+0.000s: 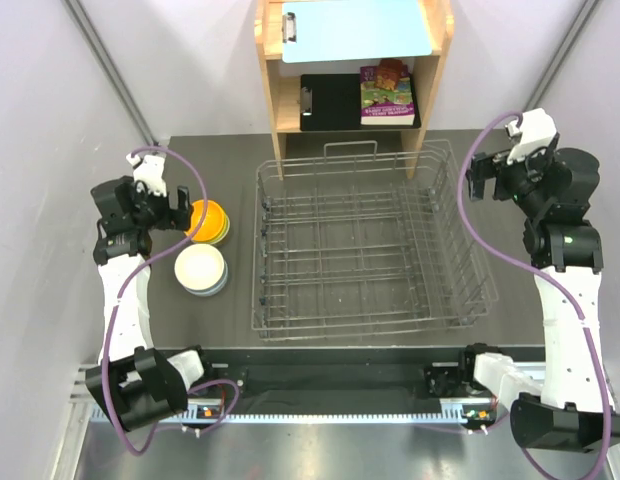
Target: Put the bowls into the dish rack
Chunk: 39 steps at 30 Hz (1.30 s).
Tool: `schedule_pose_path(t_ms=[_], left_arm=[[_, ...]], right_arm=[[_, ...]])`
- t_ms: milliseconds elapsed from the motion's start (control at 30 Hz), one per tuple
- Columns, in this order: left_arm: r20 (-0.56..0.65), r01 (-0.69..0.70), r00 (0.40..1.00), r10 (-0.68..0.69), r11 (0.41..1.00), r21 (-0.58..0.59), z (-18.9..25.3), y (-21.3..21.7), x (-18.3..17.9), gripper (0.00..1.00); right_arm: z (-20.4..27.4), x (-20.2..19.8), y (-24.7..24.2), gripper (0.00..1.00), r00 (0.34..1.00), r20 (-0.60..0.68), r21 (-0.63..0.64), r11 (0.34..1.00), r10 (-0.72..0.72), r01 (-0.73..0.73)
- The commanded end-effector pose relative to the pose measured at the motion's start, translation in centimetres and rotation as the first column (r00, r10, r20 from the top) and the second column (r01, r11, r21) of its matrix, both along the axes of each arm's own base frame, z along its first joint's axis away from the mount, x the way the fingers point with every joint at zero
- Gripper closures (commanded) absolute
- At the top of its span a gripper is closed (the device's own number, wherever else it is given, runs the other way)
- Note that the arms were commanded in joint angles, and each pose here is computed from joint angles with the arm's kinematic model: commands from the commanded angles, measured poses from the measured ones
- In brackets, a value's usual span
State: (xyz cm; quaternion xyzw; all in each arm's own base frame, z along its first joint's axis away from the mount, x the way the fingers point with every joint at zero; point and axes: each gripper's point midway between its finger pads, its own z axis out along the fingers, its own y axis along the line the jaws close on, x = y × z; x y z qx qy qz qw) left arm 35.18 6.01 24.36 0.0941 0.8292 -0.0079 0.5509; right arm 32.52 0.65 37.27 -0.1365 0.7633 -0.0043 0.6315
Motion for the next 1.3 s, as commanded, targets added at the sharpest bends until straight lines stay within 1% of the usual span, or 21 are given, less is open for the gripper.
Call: schedule_pose_path(t_ms=[0,67,167,300,400,533,733,767,833,867,967,1167,1267], left_arm=[[-0.023,0.092,0.996,-0.091,0.993,0.070,0.0,-0.6,-0.8,0.01],[-0.071,0.125,0.990,-0.120,0.989,0.078,-1.0,-0.9,-1.6,0.01],[-0.122,0.181,0.979,-0.166,0.976,0.122,-2.3,-1.0,-2.5,0.01],[-0.223,0.272,0.947,-0.233,0.949,0.162,-4.4,-1.3,-4.6,0.01],[-0.271,0.298,0.931,-0.244,0.937,0.181,-5.8,-1.0,-5.4,0.02],[-0.332,0.308,0.913,-0.237,0.935,0.178,-7.9,-0.1,-6.3,0.02],[-0.373,0.346,0.883,-0.284,0.932,0.110,-9.5,0.4,-7.1,0.05],[-0.394,0.354,0.871,-0.294,0.931,0.086,-10.0,0.4,-7.4,0.06],[-0.419,0.356,0.859,-0.294,0.931,0.076,-10.4,0.7,-7.4,0.07],[-0.443,0.358,0.844,-0.302,0.933,0.047,-11.0,0.7,-7.7,0.08],[-0.463,0.372,0.825,-0.325,0.928,0.013,-11.7,0.9,-7.8,0.10],[-0.464,0.404,0.806,-0.367,0.914,-0.021,-12.6,0.4,-7.8,0.16],[-0.470,0.412,0.799,-0.377,0.911,-0.030,-12.9,0.3,-7.8,0.21]], right_arm=[[0.8,-1.0,0.6,0.00,0.998,0.030,-0.014,0.999,0.049,-0.048],[0.3,-1.1,0.8,0.00,0.998,0.019,-0.035,0.997,0.066,-0.065],[-0.6,-1.2,0.8,0.00,0.997,0.001,-0.063,0.995,0.081,-0.081],[-1.7,-1.3,0.7,0.00,0.995,-0.029,-0.087,0.992,0.091,-0.093],[-2.3,-1.4,0.7,0.00,0.995,-0.038,-0.097,0.990,0.097,-0.100],[-2.7,-1.8,1.1,0.00,0.992,-0.034,-0.103,0.987,0.118,-0.121],[-3.4,-2.2,1.1,0.00,0.992,-0.043,-0.109,0.986,0.122,-0.126],[-3.5,-2.2,1.1,0.00,0.992,-0.044,-0.110,0.986,0.121,-0.125],[-3.4,-2.4,1.1,0.00,0.992,-0.040,-0.115,0.985,0.123,-0.127],[-3.7,-2.4,1.1,0.00,0.991,-0.046,-0.114,0.985,0.122,-0.126],[-3.7,-2.7,1.1,0.00,0.991,-0.043,-0.114,0.985,0.123,-0.128],[-4.0,-2.9,1.2,0.00,0.991,-0.045,-0.111,0.985,0.127,-0.132],[-4.3,-2.9,1.3,0.00,0.990,-0.051,-0.102,0.986,0.129,-0.133]])
